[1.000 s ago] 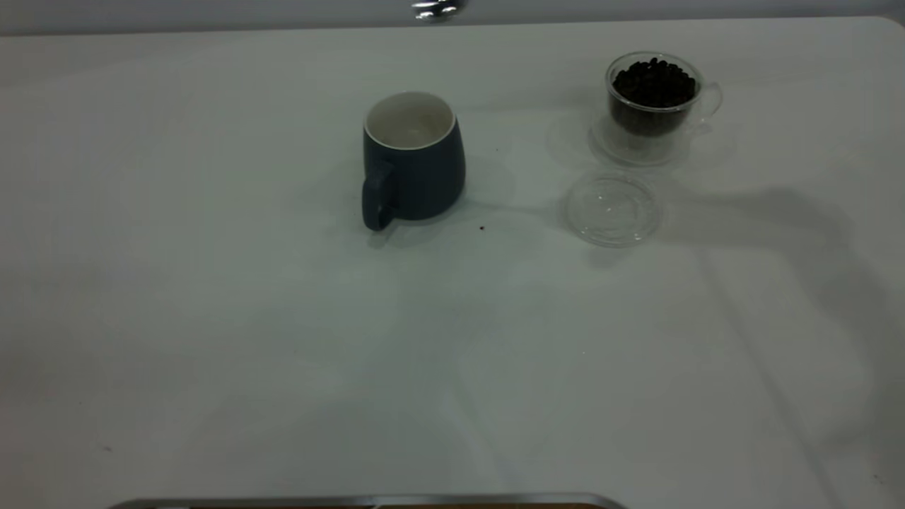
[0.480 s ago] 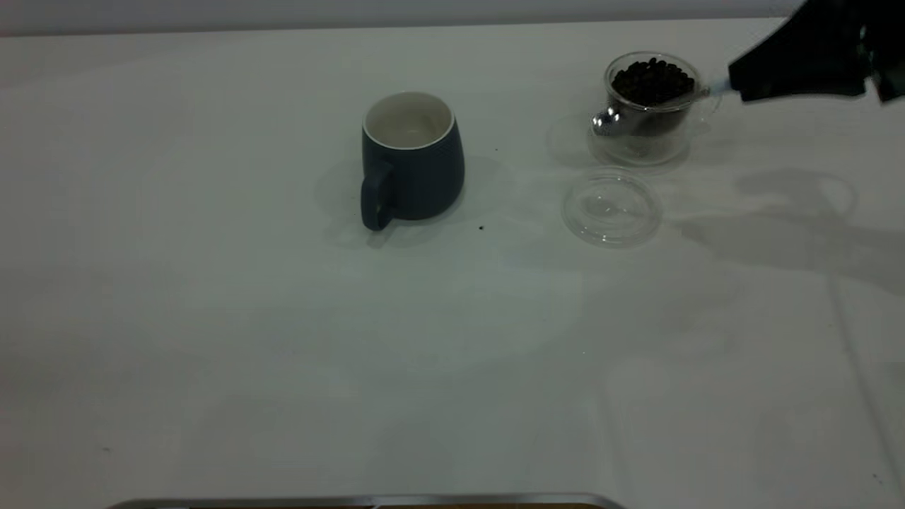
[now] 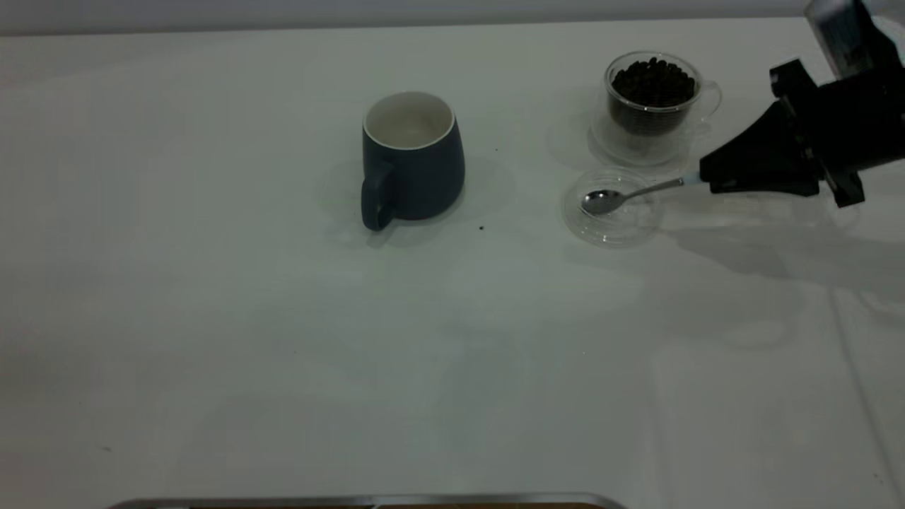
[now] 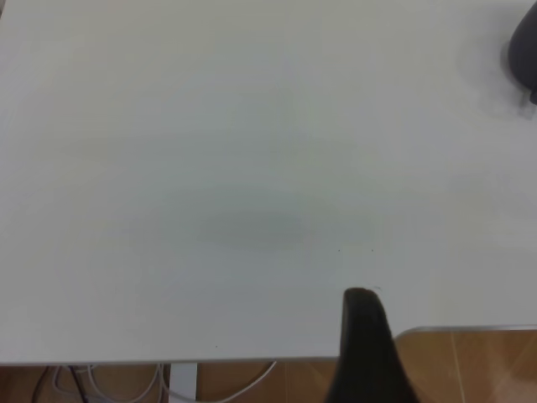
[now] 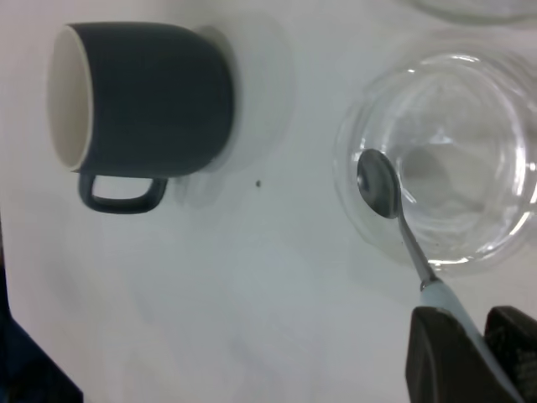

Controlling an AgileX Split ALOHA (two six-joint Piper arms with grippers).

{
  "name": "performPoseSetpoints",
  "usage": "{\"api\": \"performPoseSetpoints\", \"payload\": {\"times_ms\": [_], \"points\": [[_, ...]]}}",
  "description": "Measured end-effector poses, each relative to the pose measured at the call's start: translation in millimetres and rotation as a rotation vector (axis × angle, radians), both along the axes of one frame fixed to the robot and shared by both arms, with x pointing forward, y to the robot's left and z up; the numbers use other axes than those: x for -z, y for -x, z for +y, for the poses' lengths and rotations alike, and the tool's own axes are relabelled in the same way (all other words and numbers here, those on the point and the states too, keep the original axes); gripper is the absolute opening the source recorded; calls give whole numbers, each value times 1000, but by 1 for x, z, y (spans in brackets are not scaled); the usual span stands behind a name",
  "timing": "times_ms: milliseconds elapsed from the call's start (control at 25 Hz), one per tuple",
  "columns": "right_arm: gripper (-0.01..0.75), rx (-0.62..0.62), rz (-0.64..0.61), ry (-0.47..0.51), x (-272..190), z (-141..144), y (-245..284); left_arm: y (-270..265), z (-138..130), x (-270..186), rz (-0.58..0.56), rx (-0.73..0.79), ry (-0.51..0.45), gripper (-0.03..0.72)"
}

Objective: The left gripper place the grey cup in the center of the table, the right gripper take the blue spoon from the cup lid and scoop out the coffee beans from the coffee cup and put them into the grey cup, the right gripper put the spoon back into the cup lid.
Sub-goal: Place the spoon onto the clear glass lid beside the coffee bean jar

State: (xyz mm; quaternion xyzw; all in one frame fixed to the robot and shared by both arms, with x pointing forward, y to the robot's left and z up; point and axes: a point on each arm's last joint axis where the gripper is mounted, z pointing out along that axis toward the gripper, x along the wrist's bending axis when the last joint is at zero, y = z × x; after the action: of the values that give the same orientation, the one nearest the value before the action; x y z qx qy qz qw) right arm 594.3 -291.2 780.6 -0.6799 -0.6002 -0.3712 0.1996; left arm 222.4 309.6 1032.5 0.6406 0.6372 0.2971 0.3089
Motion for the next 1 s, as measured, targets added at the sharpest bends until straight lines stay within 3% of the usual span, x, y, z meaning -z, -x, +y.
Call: {"api": "performPoseSetpoints", "payload": {"times_ms": [360, 560, 680, 1000], "points": [[104, 40, 21, -26, 22, 1, 3, 0, 0, 0, 0, 0, 0, 567], [146, 38, 22, -12, 23, 0, 4, 0, 0, 0, 0, 0, 0, 567], [234, 37, 29, 21, 27, -1, 4, 0, 0, 0, 0, 0, 0, 567], [560, 75, 33, 27, 28, -3, 2, 0, 0, 0, 0, 0, 0, 567]]}}
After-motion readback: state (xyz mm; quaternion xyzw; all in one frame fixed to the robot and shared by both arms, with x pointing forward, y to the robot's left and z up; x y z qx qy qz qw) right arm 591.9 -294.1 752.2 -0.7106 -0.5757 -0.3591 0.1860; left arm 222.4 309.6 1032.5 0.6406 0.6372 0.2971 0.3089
